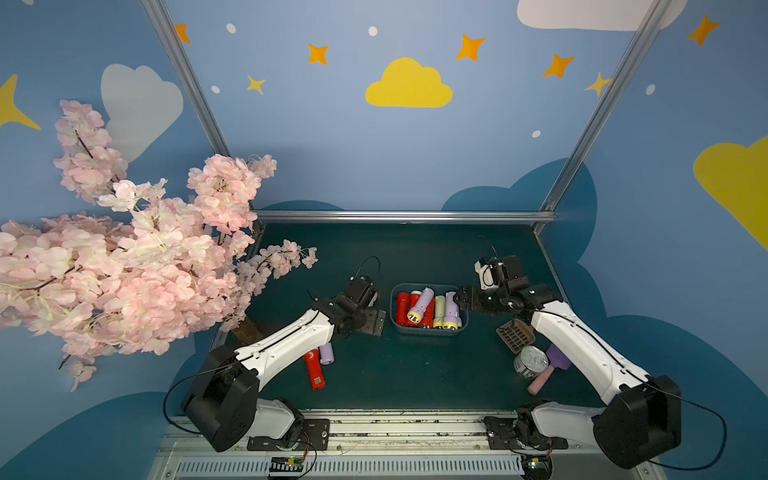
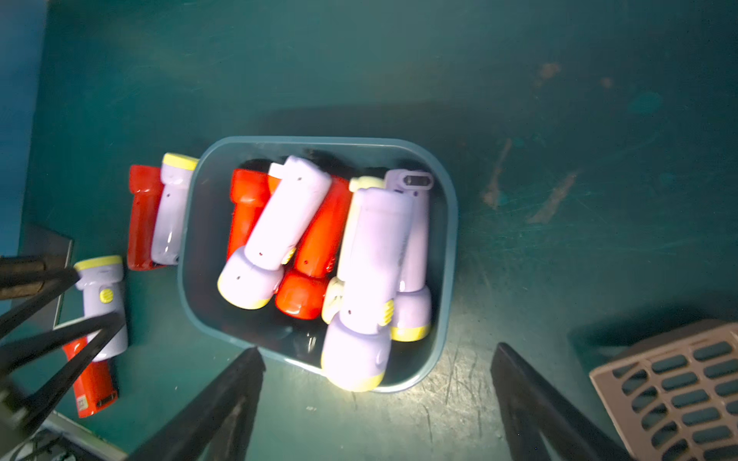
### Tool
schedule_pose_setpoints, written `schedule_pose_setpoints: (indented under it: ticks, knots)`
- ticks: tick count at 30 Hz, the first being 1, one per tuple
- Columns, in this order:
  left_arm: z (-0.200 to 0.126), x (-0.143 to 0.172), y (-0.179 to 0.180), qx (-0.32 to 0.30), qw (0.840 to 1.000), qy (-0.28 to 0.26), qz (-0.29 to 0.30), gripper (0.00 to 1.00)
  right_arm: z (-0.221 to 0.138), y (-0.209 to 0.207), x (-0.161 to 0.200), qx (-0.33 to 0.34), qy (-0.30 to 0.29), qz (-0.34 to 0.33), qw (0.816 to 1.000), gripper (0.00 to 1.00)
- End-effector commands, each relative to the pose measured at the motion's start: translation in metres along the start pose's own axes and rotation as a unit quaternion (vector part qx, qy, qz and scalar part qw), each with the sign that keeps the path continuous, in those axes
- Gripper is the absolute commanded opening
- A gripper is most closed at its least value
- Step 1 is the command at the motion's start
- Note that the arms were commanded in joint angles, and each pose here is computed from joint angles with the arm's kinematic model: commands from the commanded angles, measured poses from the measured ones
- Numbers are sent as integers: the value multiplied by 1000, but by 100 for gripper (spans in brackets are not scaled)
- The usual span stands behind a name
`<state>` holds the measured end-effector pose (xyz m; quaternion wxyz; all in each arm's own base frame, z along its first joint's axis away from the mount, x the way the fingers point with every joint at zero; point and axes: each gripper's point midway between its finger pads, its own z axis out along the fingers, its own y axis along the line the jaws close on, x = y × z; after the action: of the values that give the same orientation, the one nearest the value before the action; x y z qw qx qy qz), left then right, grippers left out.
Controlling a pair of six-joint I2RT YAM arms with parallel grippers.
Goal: Put the flashlights into the storage boxes
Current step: Pick up the flashlight from the center of the board.
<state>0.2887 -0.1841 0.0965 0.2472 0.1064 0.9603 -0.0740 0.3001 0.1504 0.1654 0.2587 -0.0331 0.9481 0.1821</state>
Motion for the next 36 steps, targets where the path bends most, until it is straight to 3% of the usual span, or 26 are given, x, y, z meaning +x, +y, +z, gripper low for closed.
schedule_pose_setpoints:
  ticks: [1, 5, 8, 14, 18, 20, 25, 36]
  knots:
    - [7, -14, -1, -3, 1000, -5, 14, 99, -9, 7, -3, -10, -9, -14, 1000, 90]
    - [23, -21, -1, -7, 1000, 13, 14, 94, -5, 7, -2, -10, -6, -19, 1000, 59]
    - [32, -26, -3, -6, 1000, 23, 18, 92, -3, 5, -3, -6, -6, -20, 1000, 55]
    - [48, -36, -4, -3, 999, 34, 23, 85, -1, 2, -7, 1, -9, -19, 1000, 58]
    - [59, -39, -1, 7, 999, 47, 13, 82, -1, 4, -9, -3, -11, -19, 1000, 80]
    - [63, -39, 0, 7, 998, 55, 11, 80, -3, 5, -10, -5, -13, -19, 1000, 84]
    - [72, -34, 1, 3, 997, 74, 7, 73, -6, 4, -16, 0, -24, -21, 999, 85]
    - [81, -16, 11, -17, 995, 95, 6, 71, 8, 2, -17, -1, -10, -16, 1000, 86]
